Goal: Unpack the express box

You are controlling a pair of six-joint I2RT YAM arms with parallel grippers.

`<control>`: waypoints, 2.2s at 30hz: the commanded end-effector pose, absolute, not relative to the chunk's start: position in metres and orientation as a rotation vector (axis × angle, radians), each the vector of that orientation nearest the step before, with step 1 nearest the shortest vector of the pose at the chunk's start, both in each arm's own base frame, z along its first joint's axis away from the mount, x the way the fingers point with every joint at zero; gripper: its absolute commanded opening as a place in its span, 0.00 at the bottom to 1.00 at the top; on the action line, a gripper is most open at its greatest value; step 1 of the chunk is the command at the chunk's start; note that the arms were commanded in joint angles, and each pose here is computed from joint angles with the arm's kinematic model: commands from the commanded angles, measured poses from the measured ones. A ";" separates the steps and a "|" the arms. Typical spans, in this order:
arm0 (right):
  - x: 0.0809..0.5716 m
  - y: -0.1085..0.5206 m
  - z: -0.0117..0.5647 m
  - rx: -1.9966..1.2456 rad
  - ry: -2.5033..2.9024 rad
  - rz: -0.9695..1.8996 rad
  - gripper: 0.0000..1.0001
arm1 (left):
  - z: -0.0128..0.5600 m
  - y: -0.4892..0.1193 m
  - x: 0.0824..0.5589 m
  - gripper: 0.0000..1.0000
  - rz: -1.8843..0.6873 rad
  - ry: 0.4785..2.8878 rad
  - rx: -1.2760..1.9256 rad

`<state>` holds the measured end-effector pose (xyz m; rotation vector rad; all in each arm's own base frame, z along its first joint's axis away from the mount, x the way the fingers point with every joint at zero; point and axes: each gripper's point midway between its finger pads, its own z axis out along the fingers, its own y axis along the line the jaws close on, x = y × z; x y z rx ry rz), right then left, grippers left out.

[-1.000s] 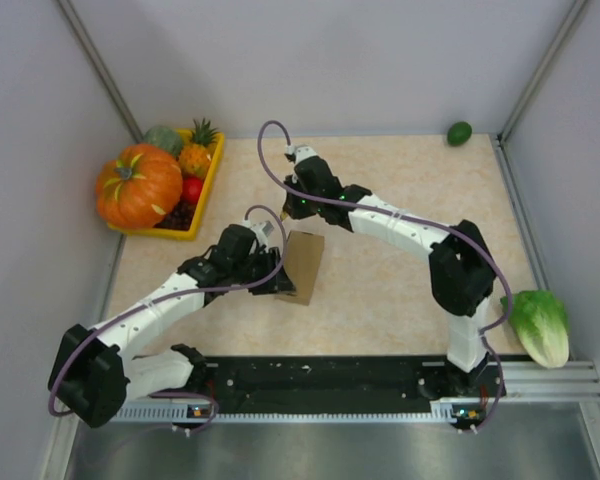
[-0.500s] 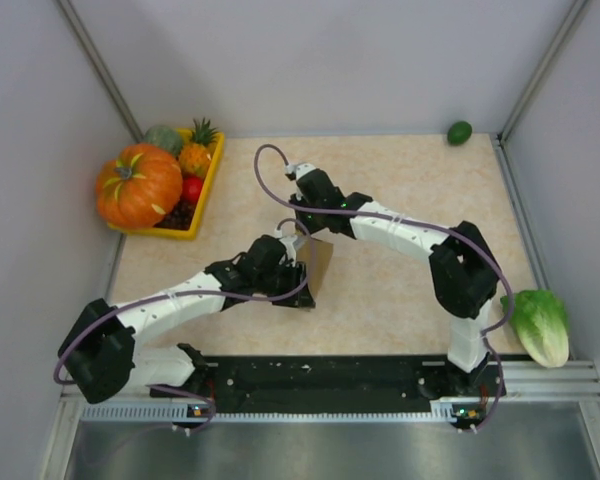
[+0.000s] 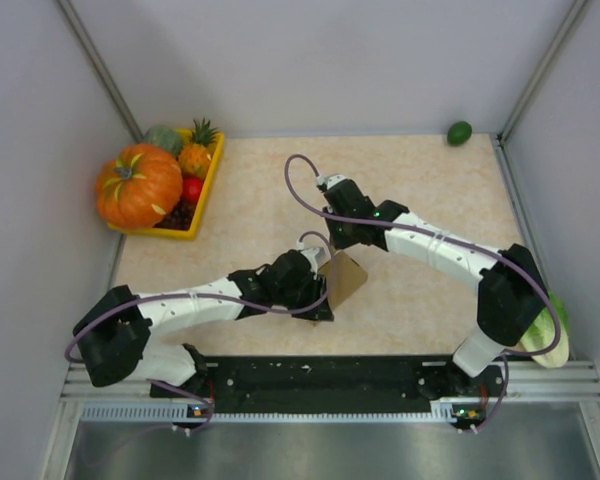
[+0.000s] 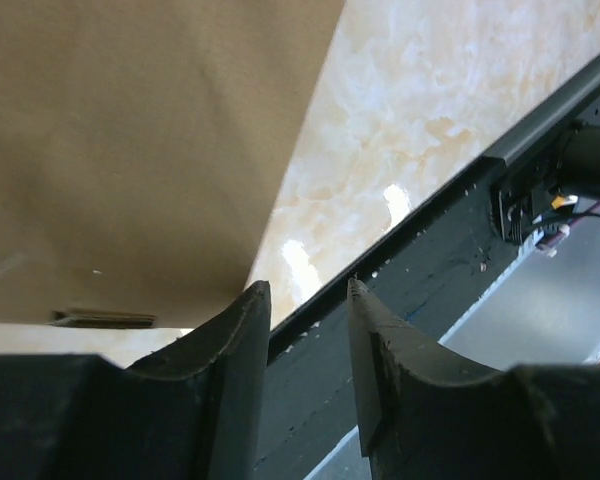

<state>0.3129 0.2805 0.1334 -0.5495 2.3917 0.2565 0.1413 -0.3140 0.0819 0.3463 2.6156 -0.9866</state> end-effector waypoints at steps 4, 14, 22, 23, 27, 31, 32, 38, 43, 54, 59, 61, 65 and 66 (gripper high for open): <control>0.300 0.261 0.141 -0.486 2.421 0.255 0.00 | 0.112 -0.355 0.123 0.39 -1.141 2.501 0.425; 0.299 0.250 0.140 -0.439 2.444 0.256 0.00 | 0.050 -0.332 0.135 0.33 -0.785 2.696 0.194; 0.278 0.235 0.137 -0.400 2.494 0.277 0.00 | 0.053 -0.305 0.179 0.35 -0.714 2.655 -0.039; 0.275 0.233 0.137 -0.398 2.503 0.283 0.00 | 0.053 -0.301 0.183 0.35 -0.714 2.655 -0.054; 0.255 0.226 0.133 -0.375 2.532 0.328 0.00 | 0.066 -0.292 0.221 0.36 -0.835 2.590 -0.102; 0.239 0.223 0.128 -0.353 2.559 0.374 0.00 | 0.082 -0.296 0.249 0.39 -0.930 2.535 -0.046; 0.236 0.222 0.127 -0.339 2.566 0.386 0.00 | 0.078 -0.298 0.253 0.39 -0.930 2.549 -0.034; 0.227 0.220 0.131 -0.283 2.546 0.398 0.00 | 0.081 -0.302 0.283 0.42 -1.009 2.530 -0.051; 0.230 0.211 0.136 -0.200 2.515 0.364 0.00 | 0.089 -0.307 0.282 0.46 -1.136 2.489 -0.054; 0.237 0.205 0.133 -0.141 2.503 0.310 0.00 | 0.084 -0.324 0.284 0.44 -1.264 2.493 -0.058; 0.240 0.209 0.131 -0.152 2.504 0.313 0.00 | 0.069 -0.320 0.279 0.33 -1.232 2.543 -0.075; 0.241 0.211 0.131 -0.152 2.505 0.319 0.00 | 0.066 -0.319 0.276 0.29 -1.231 2.553 -0.070; 0.243 0.213 0.138 -0.163 2.487 0.335 0.00 | 0.053 -0.309 0.272 0.20 -1.215 2.587 -0.102; 0.244 0.214 0.142 -0.161 2.478 0.340 0.00 | 0.053 -0.307 0.273 0.18 -1.222 2.579 -0.113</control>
